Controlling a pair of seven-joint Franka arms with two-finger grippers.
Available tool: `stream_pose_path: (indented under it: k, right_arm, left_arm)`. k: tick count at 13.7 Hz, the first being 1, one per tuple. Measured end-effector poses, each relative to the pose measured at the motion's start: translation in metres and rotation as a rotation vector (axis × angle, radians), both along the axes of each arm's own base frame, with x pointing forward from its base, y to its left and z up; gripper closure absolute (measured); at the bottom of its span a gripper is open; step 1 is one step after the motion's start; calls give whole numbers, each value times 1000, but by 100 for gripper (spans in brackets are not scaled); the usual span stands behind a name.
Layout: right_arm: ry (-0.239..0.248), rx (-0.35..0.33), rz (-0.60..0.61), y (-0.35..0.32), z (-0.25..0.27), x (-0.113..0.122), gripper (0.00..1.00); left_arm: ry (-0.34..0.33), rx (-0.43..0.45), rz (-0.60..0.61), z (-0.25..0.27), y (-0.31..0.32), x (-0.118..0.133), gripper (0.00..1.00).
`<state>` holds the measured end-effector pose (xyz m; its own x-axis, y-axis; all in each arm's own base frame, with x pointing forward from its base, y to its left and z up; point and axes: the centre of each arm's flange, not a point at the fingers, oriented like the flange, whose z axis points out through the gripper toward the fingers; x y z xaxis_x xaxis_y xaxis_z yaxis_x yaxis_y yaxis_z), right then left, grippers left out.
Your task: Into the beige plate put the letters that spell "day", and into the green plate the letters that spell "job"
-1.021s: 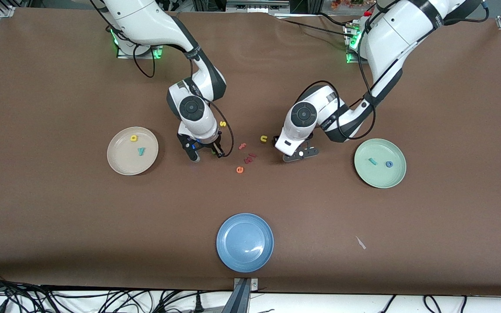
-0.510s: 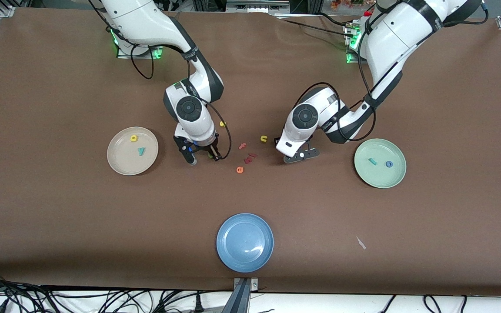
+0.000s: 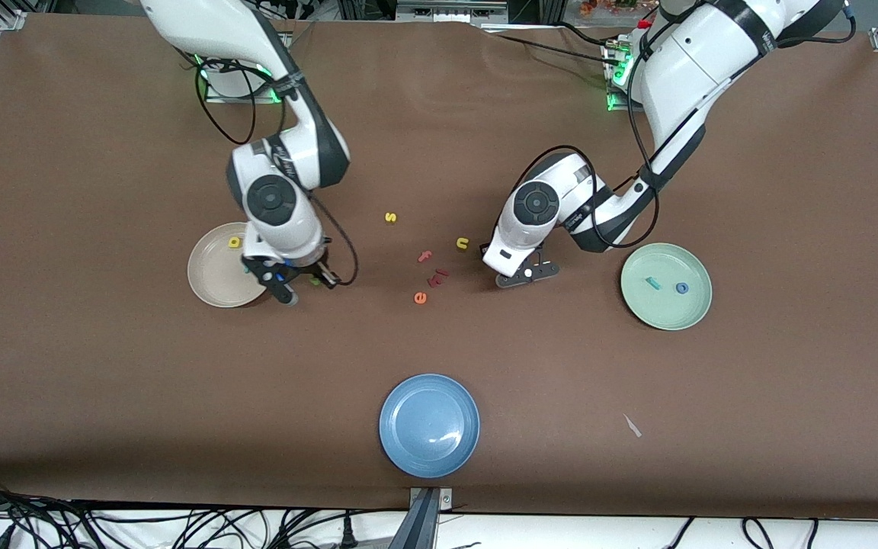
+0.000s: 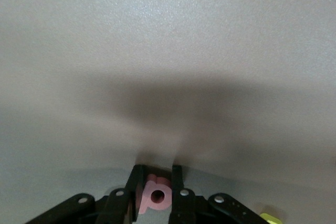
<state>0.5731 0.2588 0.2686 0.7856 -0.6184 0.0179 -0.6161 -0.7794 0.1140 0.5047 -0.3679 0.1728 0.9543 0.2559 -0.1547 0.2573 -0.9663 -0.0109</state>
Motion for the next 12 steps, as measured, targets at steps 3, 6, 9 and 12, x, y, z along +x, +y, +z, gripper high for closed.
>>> stream_pose_path:
  k: [3, 6, 9, 12]
  right_arm:
    - [69, -38, 138, -76, 0, 10, 74]
    - [152, -56, 255, -141, -23, 1, 74]
    - [160, -56, 307, -179, -53, -13, 74]
    - [176, -62, 332, -187, -67, -17, 67]
  left_arm:
    - [-2, 1, 8, 1, 3, 3, 77]
    - [-20, 21, 80, 20, 41, 38, 77]
    - [-24, 63, 132, 59, 119, 78, 77]
    - [47, 72, 99, 74, 204, 97, 77]
